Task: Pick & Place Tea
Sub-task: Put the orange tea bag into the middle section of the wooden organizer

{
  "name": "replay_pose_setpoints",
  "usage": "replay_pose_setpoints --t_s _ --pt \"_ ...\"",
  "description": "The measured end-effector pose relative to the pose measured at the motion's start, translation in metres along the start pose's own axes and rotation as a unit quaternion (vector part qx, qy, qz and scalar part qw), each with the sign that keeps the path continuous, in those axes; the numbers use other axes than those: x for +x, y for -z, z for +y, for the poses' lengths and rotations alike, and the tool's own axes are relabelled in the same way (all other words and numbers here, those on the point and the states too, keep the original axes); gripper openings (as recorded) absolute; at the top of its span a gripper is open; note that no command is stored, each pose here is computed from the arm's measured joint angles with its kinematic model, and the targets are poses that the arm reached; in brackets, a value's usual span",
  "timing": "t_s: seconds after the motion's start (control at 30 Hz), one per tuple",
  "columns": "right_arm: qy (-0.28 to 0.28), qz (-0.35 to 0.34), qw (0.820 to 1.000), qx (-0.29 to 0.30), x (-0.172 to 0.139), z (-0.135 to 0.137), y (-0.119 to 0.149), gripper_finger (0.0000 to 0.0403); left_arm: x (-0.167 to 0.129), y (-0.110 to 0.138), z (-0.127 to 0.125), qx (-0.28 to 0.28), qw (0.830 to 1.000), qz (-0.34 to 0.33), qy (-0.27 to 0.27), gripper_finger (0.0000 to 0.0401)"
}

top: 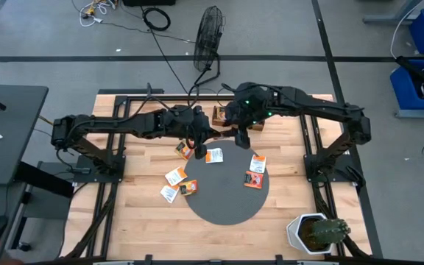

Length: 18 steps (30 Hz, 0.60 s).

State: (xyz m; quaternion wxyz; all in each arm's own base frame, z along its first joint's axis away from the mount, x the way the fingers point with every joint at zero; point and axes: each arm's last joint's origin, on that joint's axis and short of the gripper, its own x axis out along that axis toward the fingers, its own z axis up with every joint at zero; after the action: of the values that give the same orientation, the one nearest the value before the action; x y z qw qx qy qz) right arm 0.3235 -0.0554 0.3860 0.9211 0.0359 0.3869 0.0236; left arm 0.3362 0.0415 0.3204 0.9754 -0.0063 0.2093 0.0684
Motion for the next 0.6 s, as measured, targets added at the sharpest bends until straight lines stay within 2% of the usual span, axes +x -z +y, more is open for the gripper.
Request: replay_pose_setpoints --t_s 0.47,0.6 --pt "0.001 0.013 0.999 -0.03 -0.0002 -0.001 0.0026 0.0014 0.0001 -0.0035 0.0 0.001 1.0 -0.018 0.0 0.0002" --pt "0.017 0.015 0.999 -0.041 -0.0002 -0.0022 0.0027 0.0005 0.0001 -0.0034 0.0002 0.001 1.0 -0.018 -0.002 0.0004"
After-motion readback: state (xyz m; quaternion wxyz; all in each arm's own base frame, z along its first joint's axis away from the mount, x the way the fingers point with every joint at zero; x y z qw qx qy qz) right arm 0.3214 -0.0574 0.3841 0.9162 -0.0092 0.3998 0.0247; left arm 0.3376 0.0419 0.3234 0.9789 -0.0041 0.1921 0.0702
